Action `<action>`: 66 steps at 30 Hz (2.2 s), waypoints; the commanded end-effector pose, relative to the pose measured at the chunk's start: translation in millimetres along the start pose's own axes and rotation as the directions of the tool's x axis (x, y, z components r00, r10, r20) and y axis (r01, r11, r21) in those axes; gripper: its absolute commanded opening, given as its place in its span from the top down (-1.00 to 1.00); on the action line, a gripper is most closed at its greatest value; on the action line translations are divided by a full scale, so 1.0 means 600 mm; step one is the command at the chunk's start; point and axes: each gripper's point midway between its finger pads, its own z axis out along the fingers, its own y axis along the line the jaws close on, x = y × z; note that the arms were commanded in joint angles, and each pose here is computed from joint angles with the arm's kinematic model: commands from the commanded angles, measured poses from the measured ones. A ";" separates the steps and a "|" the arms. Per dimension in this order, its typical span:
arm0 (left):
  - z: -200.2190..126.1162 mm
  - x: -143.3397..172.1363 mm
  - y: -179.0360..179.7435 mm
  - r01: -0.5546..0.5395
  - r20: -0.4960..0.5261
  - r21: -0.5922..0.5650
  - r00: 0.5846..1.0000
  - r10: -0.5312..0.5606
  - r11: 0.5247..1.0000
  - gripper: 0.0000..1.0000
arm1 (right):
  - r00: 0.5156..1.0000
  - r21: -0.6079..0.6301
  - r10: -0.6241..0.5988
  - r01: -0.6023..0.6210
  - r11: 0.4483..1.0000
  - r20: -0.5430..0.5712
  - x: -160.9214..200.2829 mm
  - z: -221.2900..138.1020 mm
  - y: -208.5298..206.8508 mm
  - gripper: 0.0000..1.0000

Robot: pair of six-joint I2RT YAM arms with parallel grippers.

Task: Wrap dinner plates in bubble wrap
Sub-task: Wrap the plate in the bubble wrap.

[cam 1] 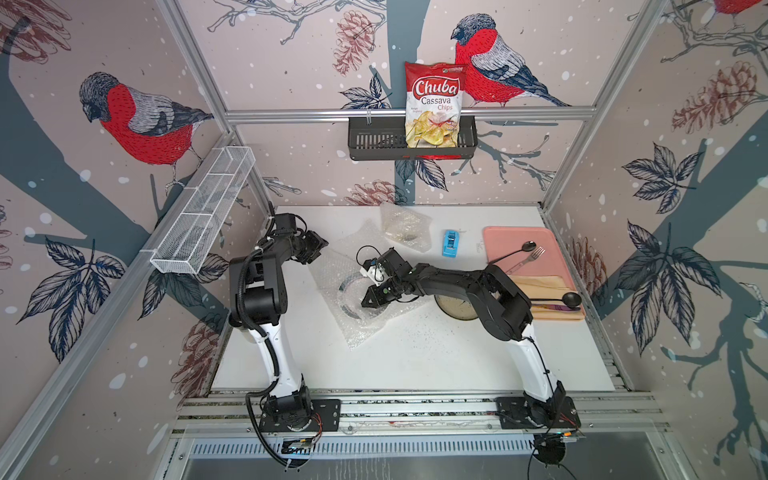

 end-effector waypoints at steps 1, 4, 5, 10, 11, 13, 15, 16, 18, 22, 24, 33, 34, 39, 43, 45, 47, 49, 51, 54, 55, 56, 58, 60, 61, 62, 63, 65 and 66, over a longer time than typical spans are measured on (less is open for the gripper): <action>0.007 0.004 0.007 0.026 -0.021 -0.021 0.999 -0.026 0.999 0.13 | 1.000 0.024 0.009 -0.009 1.000 -0.020 0.009 0.005 -0.012 0.63; 0.013 0.005 0.007 0.033 -0.023 -0.019 0.999 -0.034 0.999 0.29 | 1.000 0.026 0.012 -0.012 1.000 -0.021 0.011 0.005 -0.015 0.63; 0.014 0.005 0.009 0.036 -0.024 -0.023 0.999 -0.036 0.999 0.31 | 1.000 0.026 0.011 -0.011 1.000 -0.020 0.010 0.005 -0.014 0.63; 0.016 0.006 0.010 0.055 -0.027 -0.020 0.998 -0.055 0.998 0.55 | 1.000 0.027 0.010 -0.009 1.000 -0.018 0.009 0.002 -0.016 0.63; 0.013 0.006 0.007 0.058 -0.025 -0.016 0.998 -0.058 0.998 0.60 | 1.000 0.027 0.010 -0.010 1.000 -0.017 0.009 0.002 -0.015 0.63; 0.004 0.006 -0.003 0.058 -0.021 -0.004 0.998 -0.058 0.998 0.76 | 1.000 0.031 0.011 -0.010 0.999 -0.016 0.009 0.000 -0.018 0.64; -0.007 0.009 -0.017 0.056 -0.022 0.020 0.998 -0.055 0.998 0.98 | 1.000 0.036 0.019 -0.018 0.999 -0.013 0.008 -0.001 -0.022 0.64; -0.012 0.012 -0.024 0.055 -0.028 0.033 0.998 -0.055 0.998 1.00 | 1.000 0.034 0.020 -0.020 0.999 -0.011 0.006 -0.002 -0.023 0.64; -0.023 0.023 -0.038 0.058 -0.045 0.061 0.997 -0.055 0.996 1.00 | 1.000 0.035 0.025 -0.025 0.999 -0.007 0.004 -0.004 -0.025 0.64; -0.056 0.053 -0.061 0.049 -0.062 0.103 0.997 -0.043 0.993 1.00 | 0.999 0.035 0.036 -0.036 0.999 -0.004 0.003 -0.006 -0.028 0.64; -0.075 0.072 -0.073 0.051 -0.072 0.127 0.997 -0.042 0.991 1.00 | 0.999 0.038 0.043 -0.043 0.998 -0.002 0.002 -0.006 -0.031 0.64; -0.125 0.212 -0.111 0.130 -0.168 0.198 0.981 -0.097 0.972 1.00 | 0.996 0.047 0.092 -0.092 0.995 0.011 -0.004 -0.001 -0.047 0.65; -0.131 0.224 -0.118 0.138 -0.171 0.211 0.980 -0.102 0.968 1.00 | 0.995 0.046 0.095 -0.096 0.994 0.012 -0.005 -0.001 -0.048 0.65; -0.150 0.285 -0.124 0.171 -0.195 0.227 0.972 -0.128 0.959 1.00 | 0.994 0.044 0.109 -0.109 0.993 0.007 -0.004 0.004 -0.054 0.65; -0.157 0.329 -0.118 0.160 -0.209 0.202 0.971 -0.117 0.966 1.00 | 0.992 0.052 0.127 -0.127 0.991 -0.005 0.005 0.011 -0.064 0.65; -0.160 0.347 -0.110 0.154 -0.212 0.191 0.971 -0.112 0.969 1.00 | 0.990 0.054 0.137 -0.137 0.989 -0.004 0.005 0.013 -0.068 0.65; -0.157 0.368 -0.096 0.151 -0.225 0.169 0.968 -0.111 0.974 1.00 | 0.990 0.052 0.142 -0.141 0.989 -0.003 0.004 0.014 -0.070 0.65; -0.147 0.393 -0.075 0.148 -0.251 0.132 0.962 -0.112 0.980 1.00 | 0.989 0.054 0.145 -0.145 0.988 -0.004 0.003 0.016 -0.072 0.65; -0.137 0.414 -0.052 0.145 -0.268 0.098 0.957 -0.114 0.985 1.00 | 0.989 0.055 0.148 -0.148 0.987 -0.006 0.003 0.017 -0.072 0.65; -0.121 0.439 -0.032 0.137 -0.289 0.077 0.951 -0.110 0.988 1.00 | 0.988 0.056 0.155 -0.154 0.986 -0.008 0.004 0.019 -0.075 0.65; -0.115 0.445 -0.021 0.131 -0.293 0.056 0.950 -0.110 0.990 1.00 | 0.988 0.057 0.156 -0.155 0.986 -0.008 0.004 0.020 -0.075 0.65; -0.109 0.449 -0.010 0.127 -0.298 0.034 0.948 -0.111 0.991 1.00 | 0.988 0.058 0.157 -0.156 0.986 -0.010 0.004 0.020 -0.075 0.65; -0.098 0.457 0.017 0.118 -0.301 -0.016 0.946 -0.117 0.993 1.00 | 0.987 0.066 0.159 -0.158 0.985 -0.010 0.004 0.018 -0.076 0.64; -0.090 0.463 0.040 0.109 -0.302 -0.051 0.946 -0.120 0.993 1.00 | 0.987 0.077 0.161 -0.160 0.984 -0.007 0.003 0.012 -0.074 0.62; -0.088 0.466 0.051 0.108 -0.303 -0.071 0.945 -0.125 0.992 1.00 | 0.987 0.082 0.163 -0.162 0.983 -0.003 0.002 0.007 -0.074 0.60; -0.086 0.471 0.062 0.109 -0.307 -0.089 0.943 -0.131 0.990 1.00 | 0.987 0.080 0.163 -0.162 0.983 0.002 0.000 0.002 -0.071 0.58; -0.085 0.476 0.073 0.108 -0.308 -0.108 0.941 -0.137 0.988 1.00 | 0.986 0.071 0.164 -0.164 0.984 0.012 -0.005 -0.007 -0.065 0.56; -0.081 0.483 0.092 0.116 -0.309 -0.134 0.939 -0.153 0.984 1.00 | 0.984 0.053 0.173 -0.174 0.983 0.033 -0.014 -0.023 -0.057 0.53; -0.079 0.486 0.099 0.121 -0.308 -0.144 0.938 -0.161 0.982 1.00 | 0.983 0.043 0.178 -0.180 0.983 0.043 -0.020 -0.032 -0.052 0.51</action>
